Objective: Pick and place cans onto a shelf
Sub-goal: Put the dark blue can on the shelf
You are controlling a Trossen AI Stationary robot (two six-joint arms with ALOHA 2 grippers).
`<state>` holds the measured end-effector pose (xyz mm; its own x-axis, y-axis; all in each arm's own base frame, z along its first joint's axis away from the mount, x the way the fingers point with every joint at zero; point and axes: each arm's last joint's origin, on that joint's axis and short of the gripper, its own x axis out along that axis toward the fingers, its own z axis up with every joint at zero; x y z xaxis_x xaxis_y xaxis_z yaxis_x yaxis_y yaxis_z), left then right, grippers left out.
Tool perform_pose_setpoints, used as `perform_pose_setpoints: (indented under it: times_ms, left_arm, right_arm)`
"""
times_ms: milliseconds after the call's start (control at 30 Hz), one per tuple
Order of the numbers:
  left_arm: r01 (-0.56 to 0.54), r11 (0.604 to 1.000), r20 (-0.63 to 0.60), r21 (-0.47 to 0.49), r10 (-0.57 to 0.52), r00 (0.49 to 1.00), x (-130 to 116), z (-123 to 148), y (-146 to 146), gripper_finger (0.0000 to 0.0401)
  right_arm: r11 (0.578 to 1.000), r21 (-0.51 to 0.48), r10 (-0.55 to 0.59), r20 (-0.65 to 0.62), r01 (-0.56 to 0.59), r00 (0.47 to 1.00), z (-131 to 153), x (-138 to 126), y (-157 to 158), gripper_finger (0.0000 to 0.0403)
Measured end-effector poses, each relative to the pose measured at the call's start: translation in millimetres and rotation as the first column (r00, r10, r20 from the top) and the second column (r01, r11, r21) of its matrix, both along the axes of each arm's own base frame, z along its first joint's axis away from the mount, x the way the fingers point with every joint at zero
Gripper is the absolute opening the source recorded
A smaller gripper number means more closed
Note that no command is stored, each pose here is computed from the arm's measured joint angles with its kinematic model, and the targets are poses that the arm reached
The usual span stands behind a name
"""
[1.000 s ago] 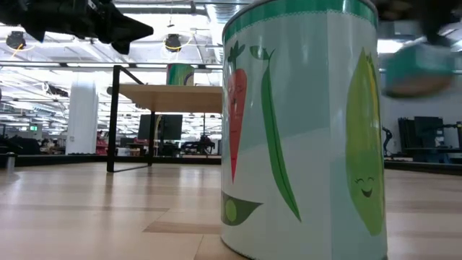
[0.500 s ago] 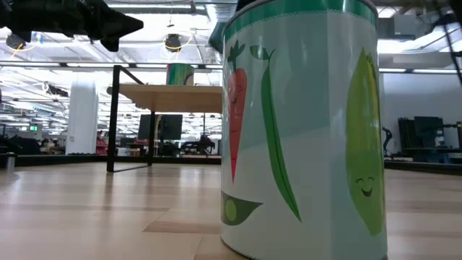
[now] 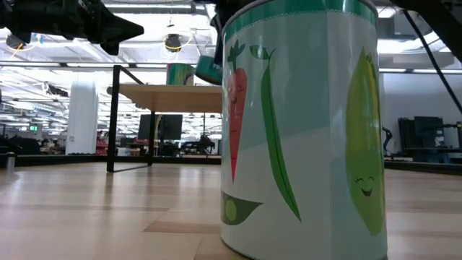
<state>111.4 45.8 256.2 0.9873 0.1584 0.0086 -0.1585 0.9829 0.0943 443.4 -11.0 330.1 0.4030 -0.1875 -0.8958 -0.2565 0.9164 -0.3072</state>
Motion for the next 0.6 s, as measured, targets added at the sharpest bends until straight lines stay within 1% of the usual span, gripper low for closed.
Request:
perform_pose_setpoints:
  times_ms: [167,300,467,600]
  left_arm:
    - [0.0,1.0,0.001,0.0,0.0,1.0,0.0,0.1,0.0,0.0002]
    - [0.0,1.0,-0.002,-0.001,0.0,1.0,0.0,-0.2,0.0,0.0002]
    - [0.0,1.0,-0.009,-0.005,0.0,1.0,0.0,-1.0,0.0,0.0002]
    - [0.001,1.0,-0.016,-0.009,-0.001,1.0,0.0,-1.7,0.0,0.0002]
  right_arm:
    - [1.0,-0.007,-0.011,0.006,0.011,1.0,0.4,0.4,-12.7,0.0011]
    - [1.0,-0.008,-0.018,0.025,0.018,1.0,1.3,1.8,-17.3,0.0011]
    - [0.999,0.04,-0.012,0.029,0.011,1.0,1.1,1.8,-20.1,0.0011]
    - [0.999,0.042,-0.012,0.024,0.011,1.0,-1.7,2.4,-22.4,0.0011]
